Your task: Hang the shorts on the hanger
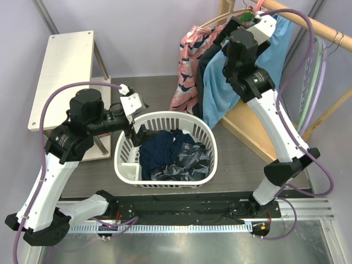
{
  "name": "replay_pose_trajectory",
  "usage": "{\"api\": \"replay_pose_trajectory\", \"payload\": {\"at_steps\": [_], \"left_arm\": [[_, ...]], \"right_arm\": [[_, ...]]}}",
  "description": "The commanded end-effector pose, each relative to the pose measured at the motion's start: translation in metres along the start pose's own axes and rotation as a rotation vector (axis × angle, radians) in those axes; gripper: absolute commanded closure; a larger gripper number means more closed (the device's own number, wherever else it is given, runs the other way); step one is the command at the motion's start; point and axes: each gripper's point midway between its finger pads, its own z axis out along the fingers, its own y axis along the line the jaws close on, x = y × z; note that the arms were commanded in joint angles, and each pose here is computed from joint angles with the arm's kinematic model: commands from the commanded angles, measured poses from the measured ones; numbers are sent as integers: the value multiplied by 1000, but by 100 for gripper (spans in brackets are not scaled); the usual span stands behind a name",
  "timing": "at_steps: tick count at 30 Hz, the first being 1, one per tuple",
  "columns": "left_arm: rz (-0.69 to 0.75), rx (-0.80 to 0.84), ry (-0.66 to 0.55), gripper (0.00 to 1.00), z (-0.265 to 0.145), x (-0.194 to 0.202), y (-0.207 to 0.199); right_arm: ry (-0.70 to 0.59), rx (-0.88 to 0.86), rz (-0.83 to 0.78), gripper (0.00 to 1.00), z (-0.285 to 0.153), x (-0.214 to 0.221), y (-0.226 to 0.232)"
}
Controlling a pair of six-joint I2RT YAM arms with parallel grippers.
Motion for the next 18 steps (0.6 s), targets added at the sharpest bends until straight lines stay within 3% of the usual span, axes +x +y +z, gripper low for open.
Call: {"api": "replay_pose_trajectory", "payload": {"at_steps": [1, 9, 11, 13, 16, 18], "left_arm": [[-30, -34, -17, 0, -7, -6, 1], [-195, -171, 4, 0, -4, -11, 28], [-245, -209, -1, 0, -8, -16, 41], [-356, -226, 26, 0, -8, -16, 52], [-530, -239, 219, 0, -6, 23, 72], [-555, -269, 230, 0, -17, 22, 86]], "right_arm": [[-38, -20, 72, 1, -34, -38, -11], [-44, -158, 64, 1, -78, -69, -27], [-24, -322, 7, 1, -98, -68, -17], [-95, -447, -14, 1, -123, -92, -19], [-52, -594, -99, 1, -145, -67, -18], [10, -671, -144, 1, -164, -52, -26]]}}
